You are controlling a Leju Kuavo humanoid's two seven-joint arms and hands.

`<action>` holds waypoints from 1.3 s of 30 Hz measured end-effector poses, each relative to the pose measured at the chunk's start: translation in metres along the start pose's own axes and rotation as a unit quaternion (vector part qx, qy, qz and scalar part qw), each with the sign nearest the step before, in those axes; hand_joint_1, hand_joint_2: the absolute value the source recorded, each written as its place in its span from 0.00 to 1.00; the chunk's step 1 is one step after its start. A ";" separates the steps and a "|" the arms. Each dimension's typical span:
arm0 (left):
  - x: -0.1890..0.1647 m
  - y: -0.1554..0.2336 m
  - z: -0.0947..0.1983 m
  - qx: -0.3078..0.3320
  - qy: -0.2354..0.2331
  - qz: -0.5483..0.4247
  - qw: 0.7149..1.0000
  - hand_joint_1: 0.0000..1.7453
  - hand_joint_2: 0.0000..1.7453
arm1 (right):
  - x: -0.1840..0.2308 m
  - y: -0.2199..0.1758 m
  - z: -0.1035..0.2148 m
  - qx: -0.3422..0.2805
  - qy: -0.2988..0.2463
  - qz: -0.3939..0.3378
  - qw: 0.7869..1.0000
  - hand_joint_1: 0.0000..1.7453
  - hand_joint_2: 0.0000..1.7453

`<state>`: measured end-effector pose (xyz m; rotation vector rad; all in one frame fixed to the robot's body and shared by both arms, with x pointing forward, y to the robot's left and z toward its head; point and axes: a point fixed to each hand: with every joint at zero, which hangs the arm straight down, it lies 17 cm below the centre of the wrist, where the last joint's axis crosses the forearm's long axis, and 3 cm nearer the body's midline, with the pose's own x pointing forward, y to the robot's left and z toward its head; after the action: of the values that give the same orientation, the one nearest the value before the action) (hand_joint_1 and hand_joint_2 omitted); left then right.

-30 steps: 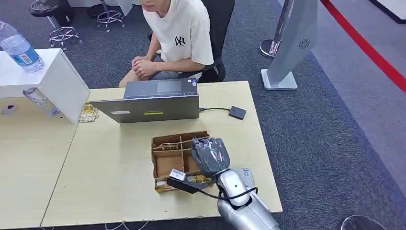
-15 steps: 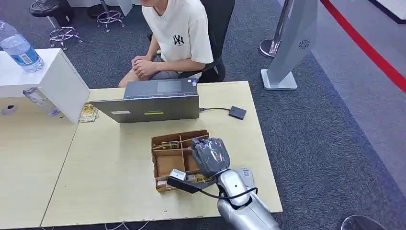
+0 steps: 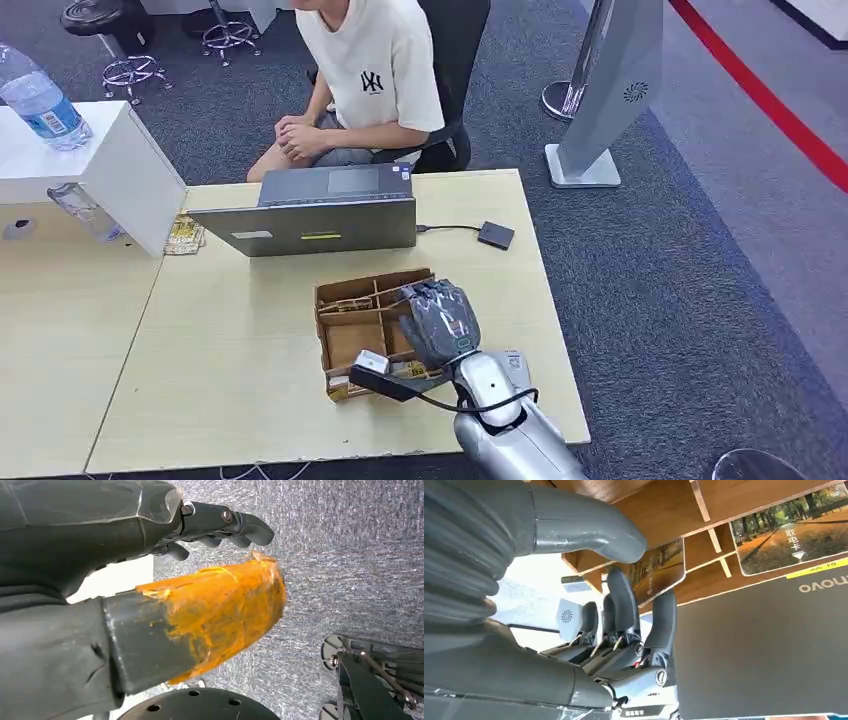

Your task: Pass the card to the sensor for recognition and then transmit it.

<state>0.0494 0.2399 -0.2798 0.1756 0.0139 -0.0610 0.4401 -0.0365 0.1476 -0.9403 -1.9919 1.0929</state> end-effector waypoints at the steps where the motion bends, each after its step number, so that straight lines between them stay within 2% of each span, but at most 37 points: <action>1: 0.000 0.000 0.000 0.000 0.000 0.000 1.000 0.00 0.00 | 0.000 0.000 0.000 0.000 0.000 0.000 1.000 0.56 1.00; 8: 0.000 0.000 0.000 0.000 0.000 0.002 1.000 0.00 0.00 | -0.001 0.000 -0.001 0.000 0.001 -0.001 1.000 0.61 1.00; 10: 0.000 0.000 0.000 0.000 0.000 0.004 1.000 0.00 0.00 | -0.001 0.000 -0.001 0.000 0.001 -0.001 1.000 0.67 1.00; 11: 0.000 0.000 0.000 0.000 0.000 0.004 1.000 0.00 0.00 | -0.001 0.000 -0.001 0.000 0.001 -0.002 1.000 0.66 1.00; 12: 0.000 0.001 0.000 0.001 0.000 0.005 1.000 0.00 0.00 | -0.001 0.000 -0.001 0.000 0.002 -0.002 1.000 0.61 1.00; 15: 0.000 0.001 0.000 0.001 0.001 0.008 1.000 0.00 0.00 | -0.002 -0.001 -0.001 0.000 0.004 -0.003 1.000 0.62 1.00; 17: 0.000 0.001 0.000 0.001 0.001 0.010 1.000 0.00 0.00 | -0.002 -0.001 -0.002 -0.001 0.006 -0.006 1.000 0.59 1.00; 19: 0.000 0.001 0.000 0.001 0.001 0.012 1.000 0.00 0.00 | -0.003 -0.003 -0.002 -0.003 0.010 -0.015 1.000 0.47 1.00; 20: 0.000 0.001 0.000 0.001 0.001 0.013 1.000 0.00 0.00 | -0.003 -0.004 -0.003 -0.004 0.011 -0.020 1.000 0.48 1.00; 21: 0.000 0.001 0.000 0.001 0.001 0.013 1.000 0.00 0.00 | -0.003 -0.005 -0.004 -0.004 0.010 -0.024 1.000 0.46 1.00; 22: 0.000 0.001 0.000 0.001 0.001 0.014 1.000 0.00 0.00 | -0.003 -0.006 -0.004 -0.004 0.012 -0.029 0.999 0.39 1.00; 23: 0.000 0.001 0.000 0.001 0.002 0.015 1.000 0.00 0.00 | -0.003 -0.009 -0.005 -0.006 0.013 -0.036 0.999 0.39 1.00; 25: 0.000 0.001 0.000 0.001 0.003 0.018 1.000 0.00 0.00 | -0.001 -0.015 -0.007 -0.008 0.012 -0.056 0.998 0.18 1.00; 26: 0.000 0.000 0.000 0.000 0.003 0.021 1.000 0.00 0.00 | 0.000 -0.019 -0.008 -0.012 0.013 -0.068 0.998 0.15 1.00; 32: 0.000 0.001 0.000 0.002 0.003 0.031 1.000 0.00 0.00 | 0.007 -0.049 -0.014 -0.034 0.003 -0.110 0.993 0.15 1.00; 36: 0.000 0.001 0.000 0.002 0.003 0.033 0.999 0.00 0.00 | 0.008 -0.061 -0.015 -0.047 -0.001 -0.114 0.992 0.11 1.00; 39: 0.000 0.001 0.000 0.003 0.003 0.039 0.999 0.00 0.00 | 0.012 -0.066 -0.014 -0.044 -0.006 -0.151 0.987 0.09 1.00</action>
<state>0.0496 0.2412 -0.2799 0.1825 0.0119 0.0174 0.4276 -0.0469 0.2138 -0.6465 -2.1235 0.8491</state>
